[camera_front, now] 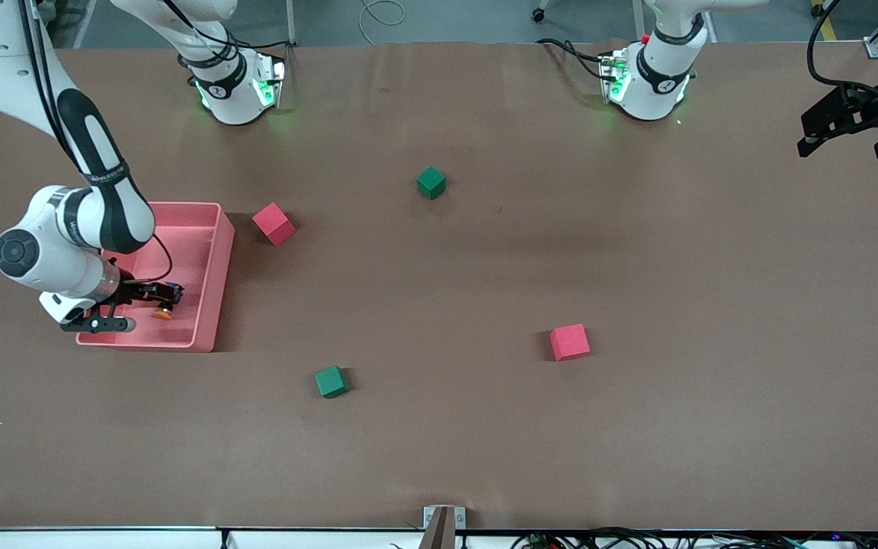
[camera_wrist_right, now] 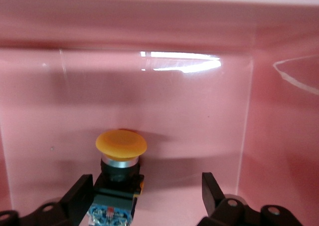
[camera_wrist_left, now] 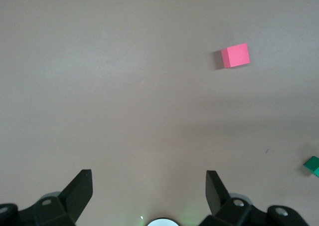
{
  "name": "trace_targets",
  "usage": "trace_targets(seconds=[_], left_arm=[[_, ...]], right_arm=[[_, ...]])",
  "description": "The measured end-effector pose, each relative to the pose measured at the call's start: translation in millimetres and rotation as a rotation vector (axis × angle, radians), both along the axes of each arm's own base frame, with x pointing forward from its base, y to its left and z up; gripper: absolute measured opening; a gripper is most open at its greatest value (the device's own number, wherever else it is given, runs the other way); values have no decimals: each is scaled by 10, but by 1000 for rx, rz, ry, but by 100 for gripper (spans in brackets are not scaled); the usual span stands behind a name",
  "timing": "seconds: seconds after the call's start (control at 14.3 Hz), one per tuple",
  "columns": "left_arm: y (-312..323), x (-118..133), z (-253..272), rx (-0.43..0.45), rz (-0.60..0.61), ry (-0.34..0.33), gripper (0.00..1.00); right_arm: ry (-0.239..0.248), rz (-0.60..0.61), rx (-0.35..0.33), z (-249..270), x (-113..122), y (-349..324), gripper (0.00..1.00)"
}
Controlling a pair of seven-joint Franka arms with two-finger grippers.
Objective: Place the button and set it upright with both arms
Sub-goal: 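Grasp the yellow button's base with the right gripper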
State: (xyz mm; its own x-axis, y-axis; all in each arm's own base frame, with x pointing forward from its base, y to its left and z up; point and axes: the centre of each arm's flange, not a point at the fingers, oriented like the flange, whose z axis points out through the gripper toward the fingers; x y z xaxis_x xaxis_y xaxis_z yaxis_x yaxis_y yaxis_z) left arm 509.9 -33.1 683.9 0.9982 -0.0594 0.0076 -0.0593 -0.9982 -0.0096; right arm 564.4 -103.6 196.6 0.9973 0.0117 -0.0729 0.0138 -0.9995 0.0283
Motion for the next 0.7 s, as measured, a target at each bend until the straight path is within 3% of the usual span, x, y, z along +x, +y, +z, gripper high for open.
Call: trace_targets(seconds=[0.14,0.21,0.35,0.7], left_arm=[[4,14,-18,0,1,3,100],[7,26,-32,0,1,4,100],[11,42,-51,0,2,7,100],[9,47,-59,0,2,8,100]], right_arm=[[-5,2,0,-43,-7,13,95],[-5,3,1,-54,-12,16,89],[-12,3,0,-80,-17,17,86],[-14,12,0,-103,-14,12,86]])
